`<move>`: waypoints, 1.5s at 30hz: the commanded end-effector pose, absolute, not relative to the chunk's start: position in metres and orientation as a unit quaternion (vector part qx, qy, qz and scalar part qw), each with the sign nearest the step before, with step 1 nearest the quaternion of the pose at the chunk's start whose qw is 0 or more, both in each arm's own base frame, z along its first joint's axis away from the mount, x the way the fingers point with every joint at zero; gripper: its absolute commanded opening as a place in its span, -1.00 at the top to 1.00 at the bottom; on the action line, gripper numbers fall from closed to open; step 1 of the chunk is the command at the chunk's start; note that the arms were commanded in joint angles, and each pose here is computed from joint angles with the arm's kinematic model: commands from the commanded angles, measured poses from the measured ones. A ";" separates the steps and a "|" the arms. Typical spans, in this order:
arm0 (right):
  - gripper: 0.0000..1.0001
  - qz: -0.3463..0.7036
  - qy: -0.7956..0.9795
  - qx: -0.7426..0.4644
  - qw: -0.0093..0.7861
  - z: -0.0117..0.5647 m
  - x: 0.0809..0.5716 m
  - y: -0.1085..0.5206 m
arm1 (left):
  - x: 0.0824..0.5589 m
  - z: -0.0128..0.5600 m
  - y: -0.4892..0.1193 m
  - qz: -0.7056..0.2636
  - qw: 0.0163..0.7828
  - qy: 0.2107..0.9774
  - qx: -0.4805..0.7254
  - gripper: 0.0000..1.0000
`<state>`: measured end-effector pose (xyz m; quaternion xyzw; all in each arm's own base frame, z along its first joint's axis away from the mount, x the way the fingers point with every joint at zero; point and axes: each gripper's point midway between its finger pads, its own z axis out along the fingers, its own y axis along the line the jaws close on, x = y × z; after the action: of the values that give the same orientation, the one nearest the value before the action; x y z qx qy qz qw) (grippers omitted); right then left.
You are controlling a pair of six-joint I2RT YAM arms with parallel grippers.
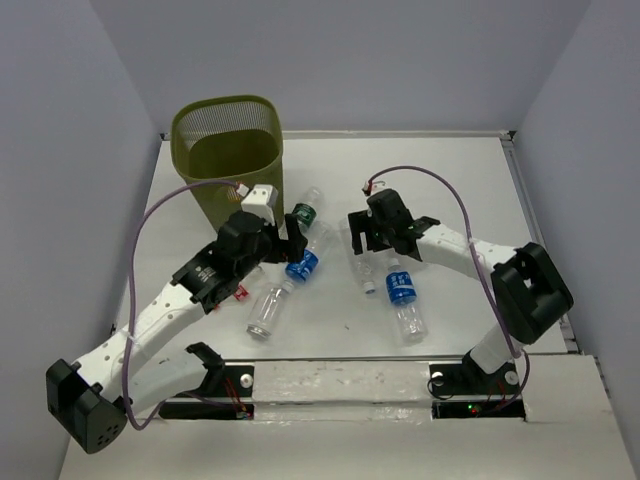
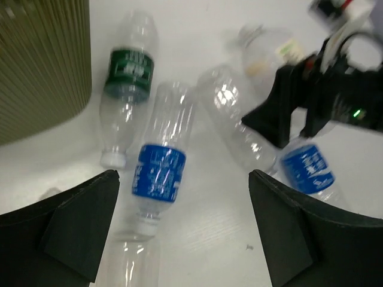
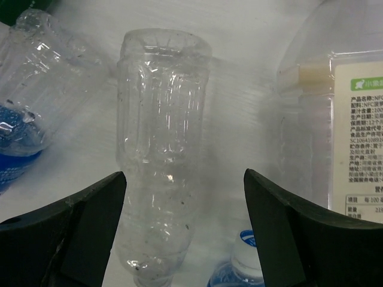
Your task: Put the plastic bottles in the bin
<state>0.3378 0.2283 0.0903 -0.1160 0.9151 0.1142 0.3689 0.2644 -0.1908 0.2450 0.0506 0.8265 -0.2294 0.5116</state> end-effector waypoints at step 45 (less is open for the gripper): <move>0.40 0.391 0.596 -0.200 0.672 0.505 0.388 0.410 | 0.234 0.337 -0.086 -0.192 0.688 0.697 -0.058 -0.98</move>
<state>0.3758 0.3738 0.4636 -0.1739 0.6716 0.3297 0.6403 0.2321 -0.0971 0.3251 -0.0390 0.7213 -0.1923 0.6643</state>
